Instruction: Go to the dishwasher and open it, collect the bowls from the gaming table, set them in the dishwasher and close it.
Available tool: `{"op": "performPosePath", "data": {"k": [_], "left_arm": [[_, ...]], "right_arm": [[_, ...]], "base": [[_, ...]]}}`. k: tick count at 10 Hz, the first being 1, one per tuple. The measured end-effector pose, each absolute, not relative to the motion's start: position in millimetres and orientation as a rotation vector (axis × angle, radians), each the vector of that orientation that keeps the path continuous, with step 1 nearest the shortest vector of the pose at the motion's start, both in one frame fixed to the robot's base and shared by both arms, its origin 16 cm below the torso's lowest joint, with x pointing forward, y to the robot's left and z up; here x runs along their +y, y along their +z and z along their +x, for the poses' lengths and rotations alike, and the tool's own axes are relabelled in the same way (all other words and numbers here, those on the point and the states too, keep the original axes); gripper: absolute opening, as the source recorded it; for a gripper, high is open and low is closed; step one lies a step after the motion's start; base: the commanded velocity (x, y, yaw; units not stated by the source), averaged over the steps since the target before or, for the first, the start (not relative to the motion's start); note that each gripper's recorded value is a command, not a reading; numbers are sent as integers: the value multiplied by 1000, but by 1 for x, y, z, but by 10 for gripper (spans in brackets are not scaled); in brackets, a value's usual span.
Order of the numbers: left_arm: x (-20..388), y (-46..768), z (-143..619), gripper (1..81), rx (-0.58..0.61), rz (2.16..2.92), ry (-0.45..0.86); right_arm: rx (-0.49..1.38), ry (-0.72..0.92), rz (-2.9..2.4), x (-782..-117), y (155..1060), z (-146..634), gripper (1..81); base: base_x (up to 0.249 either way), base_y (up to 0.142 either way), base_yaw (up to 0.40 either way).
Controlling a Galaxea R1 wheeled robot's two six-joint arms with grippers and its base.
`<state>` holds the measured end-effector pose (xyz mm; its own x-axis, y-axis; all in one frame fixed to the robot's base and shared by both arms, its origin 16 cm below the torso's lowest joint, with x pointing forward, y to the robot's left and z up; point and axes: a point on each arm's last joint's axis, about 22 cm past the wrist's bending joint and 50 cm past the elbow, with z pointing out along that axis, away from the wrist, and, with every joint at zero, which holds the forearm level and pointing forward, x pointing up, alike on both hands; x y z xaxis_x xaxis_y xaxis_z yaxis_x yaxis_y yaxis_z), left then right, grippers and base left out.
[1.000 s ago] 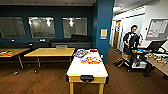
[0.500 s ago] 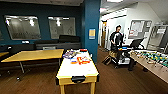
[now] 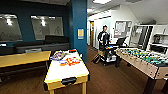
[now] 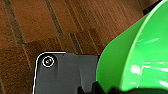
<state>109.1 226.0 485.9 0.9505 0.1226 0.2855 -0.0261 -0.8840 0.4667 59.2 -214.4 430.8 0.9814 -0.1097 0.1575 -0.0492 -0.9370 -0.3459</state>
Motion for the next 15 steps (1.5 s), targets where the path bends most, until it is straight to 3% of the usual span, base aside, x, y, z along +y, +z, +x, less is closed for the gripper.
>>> {"op": "performPosePath", "data": {"k": [15], "left_arm": [[226, 484, 109, 10, 68, 2627, 423]], "right_arm": [[116, -245, -2780, -214, 431, 57, 10]], "base": [[0, 0, -354]]}}
